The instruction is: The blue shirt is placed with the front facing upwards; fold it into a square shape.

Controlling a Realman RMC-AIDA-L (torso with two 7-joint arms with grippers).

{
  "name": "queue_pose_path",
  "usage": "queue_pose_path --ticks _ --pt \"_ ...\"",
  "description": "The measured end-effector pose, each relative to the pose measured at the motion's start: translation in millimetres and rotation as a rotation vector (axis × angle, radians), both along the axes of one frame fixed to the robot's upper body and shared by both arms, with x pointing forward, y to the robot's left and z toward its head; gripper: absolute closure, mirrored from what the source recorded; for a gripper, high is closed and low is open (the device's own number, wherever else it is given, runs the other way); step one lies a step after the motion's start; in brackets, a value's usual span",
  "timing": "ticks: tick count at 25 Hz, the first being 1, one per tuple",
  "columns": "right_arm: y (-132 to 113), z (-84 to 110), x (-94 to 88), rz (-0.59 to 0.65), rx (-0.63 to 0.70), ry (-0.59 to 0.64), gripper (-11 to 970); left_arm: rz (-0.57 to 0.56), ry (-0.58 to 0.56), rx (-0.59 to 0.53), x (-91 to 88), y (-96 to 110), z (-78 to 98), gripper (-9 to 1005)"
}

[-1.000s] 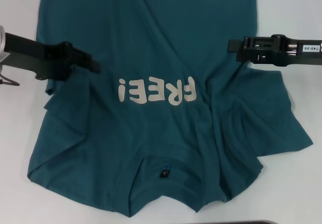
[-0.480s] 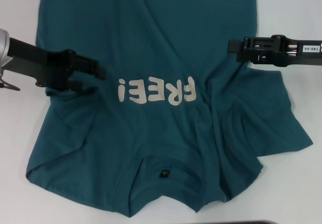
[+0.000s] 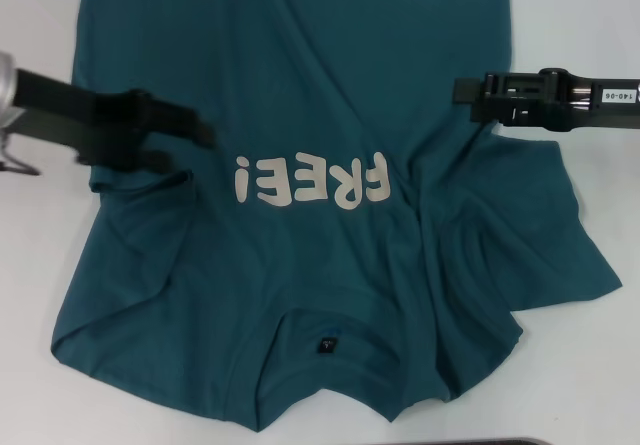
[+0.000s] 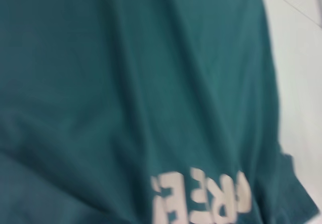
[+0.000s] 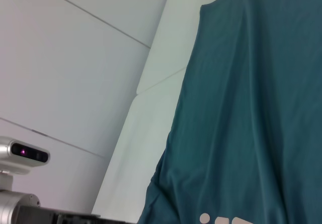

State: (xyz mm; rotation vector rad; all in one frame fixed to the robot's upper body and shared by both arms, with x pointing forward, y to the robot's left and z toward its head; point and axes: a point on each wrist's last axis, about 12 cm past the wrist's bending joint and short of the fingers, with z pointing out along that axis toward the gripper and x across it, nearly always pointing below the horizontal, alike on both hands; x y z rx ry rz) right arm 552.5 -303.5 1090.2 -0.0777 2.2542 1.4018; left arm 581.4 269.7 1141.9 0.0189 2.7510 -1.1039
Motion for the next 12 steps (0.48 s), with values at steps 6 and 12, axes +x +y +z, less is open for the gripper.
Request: queue_pose_path --ticks 6,12 --pt "-1 -0.1 -0.2 -0.001 -0.004 0.002 153 0.120 0.004 0.032 -4.5 34 -5.5 227" --pt "-1 -0.2 -0.5 -0.001 -0.003 0.002 153 0.209 0.009 0.085 -7.1 55 -14.6 228"
